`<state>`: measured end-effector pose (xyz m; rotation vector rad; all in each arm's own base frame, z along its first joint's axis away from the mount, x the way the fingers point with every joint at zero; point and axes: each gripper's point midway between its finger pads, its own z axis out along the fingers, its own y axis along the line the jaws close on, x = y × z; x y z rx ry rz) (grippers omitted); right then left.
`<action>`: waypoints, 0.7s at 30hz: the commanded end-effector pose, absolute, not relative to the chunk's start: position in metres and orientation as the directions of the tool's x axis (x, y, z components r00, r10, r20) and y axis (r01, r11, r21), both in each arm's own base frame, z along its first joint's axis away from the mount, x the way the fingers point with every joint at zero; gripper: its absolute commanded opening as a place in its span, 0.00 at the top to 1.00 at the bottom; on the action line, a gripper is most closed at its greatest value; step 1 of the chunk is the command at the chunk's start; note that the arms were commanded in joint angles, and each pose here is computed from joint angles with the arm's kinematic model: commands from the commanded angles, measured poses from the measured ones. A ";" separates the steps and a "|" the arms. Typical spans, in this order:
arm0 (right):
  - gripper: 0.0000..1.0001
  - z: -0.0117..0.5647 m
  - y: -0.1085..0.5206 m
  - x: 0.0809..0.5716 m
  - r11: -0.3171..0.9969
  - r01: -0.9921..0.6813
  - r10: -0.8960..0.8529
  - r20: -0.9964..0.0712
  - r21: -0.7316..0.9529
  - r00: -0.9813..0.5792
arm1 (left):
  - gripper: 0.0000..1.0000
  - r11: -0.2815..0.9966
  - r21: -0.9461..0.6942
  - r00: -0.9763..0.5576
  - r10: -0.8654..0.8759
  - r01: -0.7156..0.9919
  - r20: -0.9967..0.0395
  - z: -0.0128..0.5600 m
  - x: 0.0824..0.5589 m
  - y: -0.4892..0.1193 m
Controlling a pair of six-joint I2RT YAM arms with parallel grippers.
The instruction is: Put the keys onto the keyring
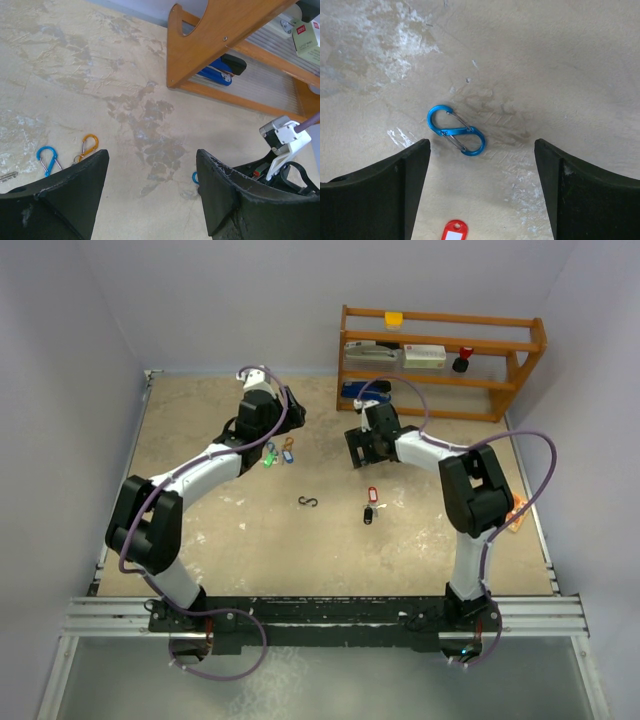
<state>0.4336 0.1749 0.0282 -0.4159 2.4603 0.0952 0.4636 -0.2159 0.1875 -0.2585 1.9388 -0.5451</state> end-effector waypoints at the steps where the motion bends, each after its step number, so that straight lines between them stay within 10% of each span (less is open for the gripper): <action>1: 0.13 0.044 0.187 0.446 0.939 -0.343 -0.288 -0.634 -0.038 -0.717 | 0.32 0.853 -0.512 -0.354 -0.450 0.101 -0.820 0.220 0.473 -0.217; 21: 0.20 0.033 0.217 0.423 0.916 -0.399 -0.302 -0.599 0.032 -0.742 | 0.32 0.856 -0.507 -0.349 -0.447 0.098 -0.823 0.222 0.473 -0.215</action>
